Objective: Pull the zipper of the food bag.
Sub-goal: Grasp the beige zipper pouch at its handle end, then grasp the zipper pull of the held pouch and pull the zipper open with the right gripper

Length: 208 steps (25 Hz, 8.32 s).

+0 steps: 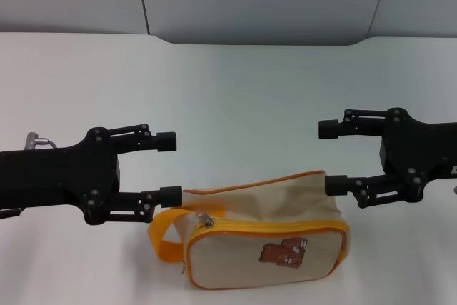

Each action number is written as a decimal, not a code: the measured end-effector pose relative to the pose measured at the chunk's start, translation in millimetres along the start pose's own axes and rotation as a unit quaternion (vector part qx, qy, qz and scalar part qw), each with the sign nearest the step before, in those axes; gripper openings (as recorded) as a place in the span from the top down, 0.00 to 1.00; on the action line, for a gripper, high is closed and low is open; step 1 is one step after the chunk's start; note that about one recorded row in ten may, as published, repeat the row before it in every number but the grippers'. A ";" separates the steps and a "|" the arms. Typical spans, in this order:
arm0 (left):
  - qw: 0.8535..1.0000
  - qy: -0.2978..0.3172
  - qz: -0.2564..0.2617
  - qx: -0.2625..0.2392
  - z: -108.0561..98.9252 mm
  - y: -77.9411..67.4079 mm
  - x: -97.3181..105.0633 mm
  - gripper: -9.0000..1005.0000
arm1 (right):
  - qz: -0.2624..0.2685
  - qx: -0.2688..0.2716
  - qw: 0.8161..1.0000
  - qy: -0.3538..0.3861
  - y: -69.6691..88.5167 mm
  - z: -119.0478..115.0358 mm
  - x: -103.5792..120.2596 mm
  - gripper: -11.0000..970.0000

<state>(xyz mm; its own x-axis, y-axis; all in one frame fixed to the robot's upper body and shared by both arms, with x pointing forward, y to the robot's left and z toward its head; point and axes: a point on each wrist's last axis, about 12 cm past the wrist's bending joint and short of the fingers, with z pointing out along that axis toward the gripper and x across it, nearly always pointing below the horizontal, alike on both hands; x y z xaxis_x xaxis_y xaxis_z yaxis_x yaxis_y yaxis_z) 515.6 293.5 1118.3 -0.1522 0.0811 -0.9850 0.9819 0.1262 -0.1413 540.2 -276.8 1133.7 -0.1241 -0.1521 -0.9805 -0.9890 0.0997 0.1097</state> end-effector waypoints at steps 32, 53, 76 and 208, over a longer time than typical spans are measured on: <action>0.996 0.012 -0.076 -0.052 -26.5 -35.7 44.7 0.20 | -0.001 0.015 1.000 -0.003 -0.5 -1.1 1.2 0.15; 0.991 0.041 -0.092 -0.084 22.3 -46.5 95.9 0.21 | 0.011 0.029 1.000 -0.006 -2.9 10.2 6.3 0.15; 0.990 0.051 -0.067 -0.109 49.7 -15.1 88.1 0.75 | 0.054 0.033 0.997 -0.037 2.0 19.3 9.4 0.15; 0.986 0.009 0.091 -0.142 48.6 32.9 23.2 0.94 | 0.483 0.129 0.847 -0.180 21.0 11.2 70.6 0.99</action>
<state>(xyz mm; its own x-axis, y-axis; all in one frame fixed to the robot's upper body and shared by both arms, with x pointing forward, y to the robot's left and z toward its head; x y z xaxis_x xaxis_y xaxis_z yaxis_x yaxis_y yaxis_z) 549.8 251.5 1086.0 0.0179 0.1458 -0.9891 0.9225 0.3792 0.0726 511.6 -274.4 1065.0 -0.7863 0.4280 -0.4456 -0.3849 0.2247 0.8952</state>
